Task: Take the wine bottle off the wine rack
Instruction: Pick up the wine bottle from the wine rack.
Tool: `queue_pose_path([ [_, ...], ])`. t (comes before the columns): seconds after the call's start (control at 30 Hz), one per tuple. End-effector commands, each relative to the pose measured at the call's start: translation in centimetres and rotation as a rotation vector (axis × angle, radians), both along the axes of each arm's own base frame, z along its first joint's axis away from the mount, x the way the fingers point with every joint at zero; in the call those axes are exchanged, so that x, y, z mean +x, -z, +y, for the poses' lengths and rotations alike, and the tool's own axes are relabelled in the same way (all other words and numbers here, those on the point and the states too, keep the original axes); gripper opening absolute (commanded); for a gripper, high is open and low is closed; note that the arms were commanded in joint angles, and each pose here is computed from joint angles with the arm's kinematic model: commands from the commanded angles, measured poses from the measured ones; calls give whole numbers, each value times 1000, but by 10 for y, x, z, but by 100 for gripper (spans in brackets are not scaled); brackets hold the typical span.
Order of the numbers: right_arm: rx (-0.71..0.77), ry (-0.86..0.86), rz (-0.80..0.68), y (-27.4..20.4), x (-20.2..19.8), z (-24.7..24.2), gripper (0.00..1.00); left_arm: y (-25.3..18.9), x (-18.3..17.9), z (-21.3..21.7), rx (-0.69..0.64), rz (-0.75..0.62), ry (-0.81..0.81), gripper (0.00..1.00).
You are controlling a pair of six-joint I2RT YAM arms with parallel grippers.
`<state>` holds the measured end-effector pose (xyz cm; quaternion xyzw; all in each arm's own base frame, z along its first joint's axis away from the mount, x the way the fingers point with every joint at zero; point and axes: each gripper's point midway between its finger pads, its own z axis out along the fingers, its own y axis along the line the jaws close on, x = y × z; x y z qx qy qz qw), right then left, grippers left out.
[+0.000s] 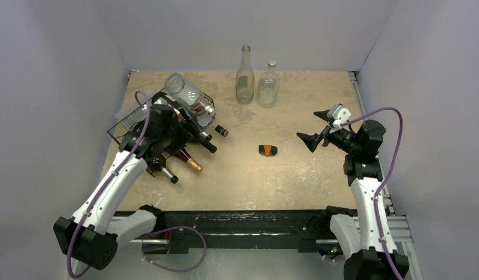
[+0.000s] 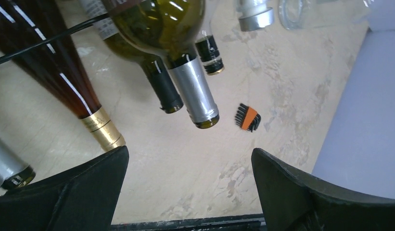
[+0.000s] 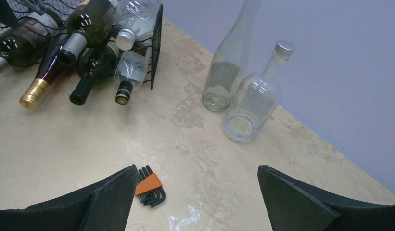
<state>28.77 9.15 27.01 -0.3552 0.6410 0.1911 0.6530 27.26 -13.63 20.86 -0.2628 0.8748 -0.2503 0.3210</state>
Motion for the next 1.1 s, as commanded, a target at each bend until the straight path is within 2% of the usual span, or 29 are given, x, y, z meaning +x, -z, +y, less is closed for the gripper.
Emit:
queue_pose_path([
  [0.0, -5, -24, -36, -9, -5, 3, 99, -6, -1, 21, 94, 66, -194, 100],
  [0.13, -3, -27, -33, -9, -5, 3, 99, -2, 5, 22, 157, 117, -262, 99],
  [0.43, -3, -27, -32, -8, -5, 3, 99, -2, 35, 19, 215, 110, -364, 97],
  [0.73, -2, -28, -32, -9, -5, 4, 99, 7, 60, 6, 234, 144, -382, 96],
  [0.9, 4, -25, -29, -9, -5, 3, 99, -5, 70, 19, 283, 96, -443, 96],
  [1.07, 4, -26, -30, -10, -5, 4, 99, -11, 67, 40, 335, 158, -509, 99],
])
